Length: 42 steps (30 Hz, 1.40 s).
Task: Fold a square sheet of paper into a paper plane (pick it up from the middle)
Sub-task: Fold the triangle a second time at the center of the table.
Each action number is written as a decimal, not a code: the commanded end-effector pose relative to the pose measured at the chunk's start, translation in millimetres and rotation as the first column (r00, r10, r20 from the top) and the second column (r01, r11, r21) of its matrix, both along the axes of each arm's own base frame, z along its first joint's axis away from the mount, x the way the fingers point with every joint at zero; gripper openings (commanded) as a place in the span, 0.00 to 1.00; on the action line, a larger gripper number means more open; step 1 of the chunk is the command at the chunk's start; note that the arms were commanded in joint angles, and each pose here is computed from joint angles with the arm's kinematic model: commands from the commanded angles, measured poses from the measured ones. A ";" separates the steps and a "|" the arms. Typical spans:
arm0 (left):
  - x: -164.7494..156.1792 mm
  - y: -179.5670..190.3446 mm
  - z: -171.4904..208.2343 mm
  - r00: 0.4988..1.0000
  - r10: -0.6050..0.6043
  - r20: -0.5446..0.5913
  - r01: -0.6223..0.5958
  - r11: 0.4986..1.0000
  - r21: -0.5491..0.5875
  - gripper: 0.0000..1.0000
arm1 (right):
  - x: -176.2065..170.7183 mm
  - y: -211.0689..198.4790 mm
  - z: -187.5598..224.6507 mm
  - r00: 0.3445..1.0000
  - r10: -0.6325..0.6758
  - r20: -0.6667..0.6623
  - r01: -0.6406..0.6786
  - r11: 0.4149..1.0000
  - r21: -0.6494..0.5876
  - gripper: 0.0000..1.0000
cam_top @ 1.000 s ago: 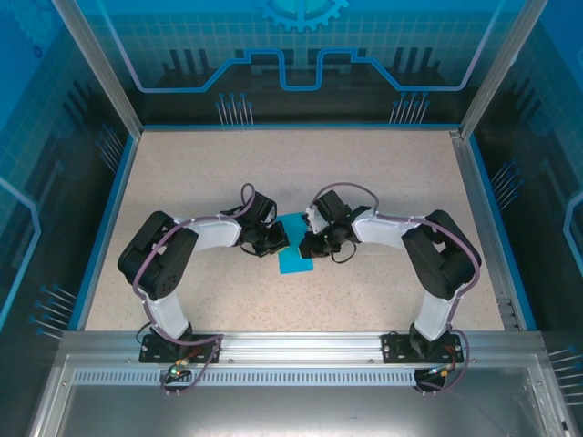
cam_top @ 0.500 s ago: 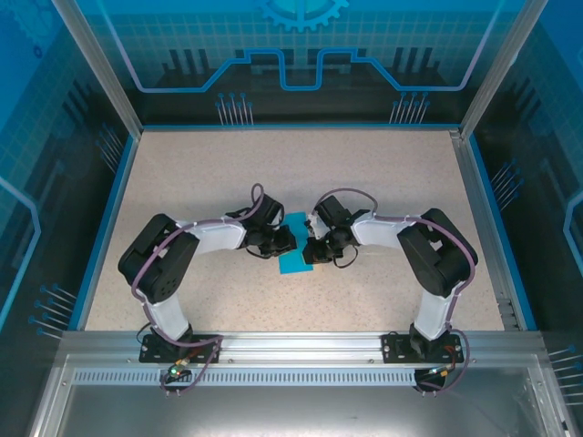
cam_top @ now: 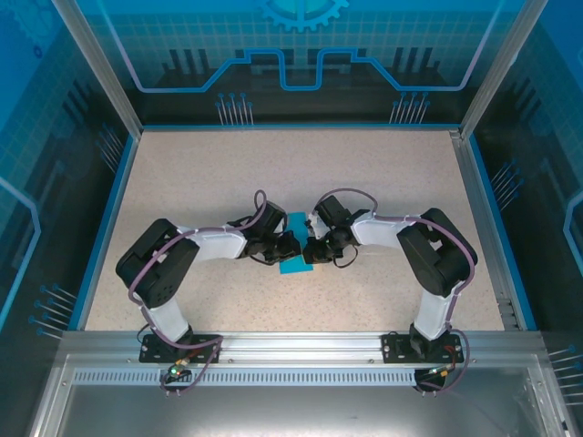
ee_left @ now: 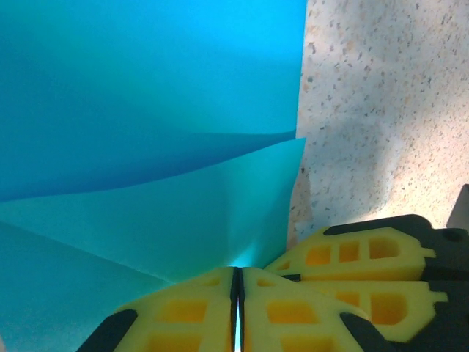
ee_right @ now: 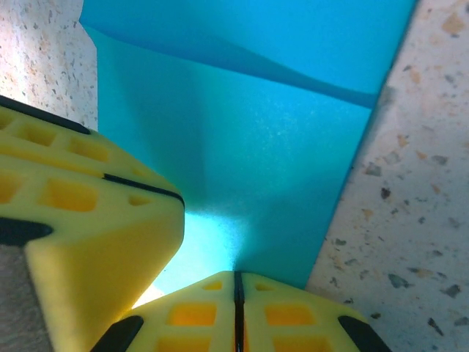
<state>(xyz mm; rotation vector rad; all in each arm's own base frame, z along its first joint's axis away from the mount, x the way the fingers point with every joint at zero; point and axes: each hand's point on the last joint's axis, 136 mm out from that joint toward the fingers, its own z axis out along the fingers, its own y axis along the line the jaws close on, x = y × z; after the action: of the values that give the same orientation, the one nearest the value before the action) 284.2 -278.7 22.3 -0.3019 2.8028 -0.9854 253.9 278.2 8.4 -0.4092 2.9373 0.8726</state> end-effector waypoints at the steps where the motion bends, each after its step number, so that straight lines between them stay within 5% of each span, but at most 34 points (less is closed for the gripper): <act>1: -8.3 -3.2 -13.3 0.999 0.005 -0.043 -0.006 1.000 -0.015 0.11 | -20.9 -27.0 -39.7 0.995 -0.033 -0.097 0.018 0.988 -0.152 0.09; 25: 30.8 86.6 -39.8 0.969 0.242 -0.046 -0.233 0.962 0.142 0.09 | -47.7 -82.9 -77.6 0.987 -0.029 -0.157 -0.040 0.908 -0.416 0.09; 38: 43.1 111.0 -23.0 0.963 0.269 0.001 -0.267 0.955 0.126 0.10 | -41.8 -69.1 -69.3 0.989 -0.048 -0.136 -0.002 0.937 -0.349 0.09; 42: 51.0 98.8 9.5 0.971 0.230 0.063 -0.233 0.972 0.040 0.15 | -18.9 -28.7 -26.2 0.997 -0.050 -0.065 0.040 0.989 -0.145 0.14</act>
<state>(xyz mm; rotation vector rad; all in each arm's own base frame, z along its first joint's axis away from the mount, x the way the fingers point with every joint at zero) 334.9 -189.6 17.3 -0.6044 2.6895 -0.8916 253.8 276.4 8.4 -0.4076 2.9457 0.8543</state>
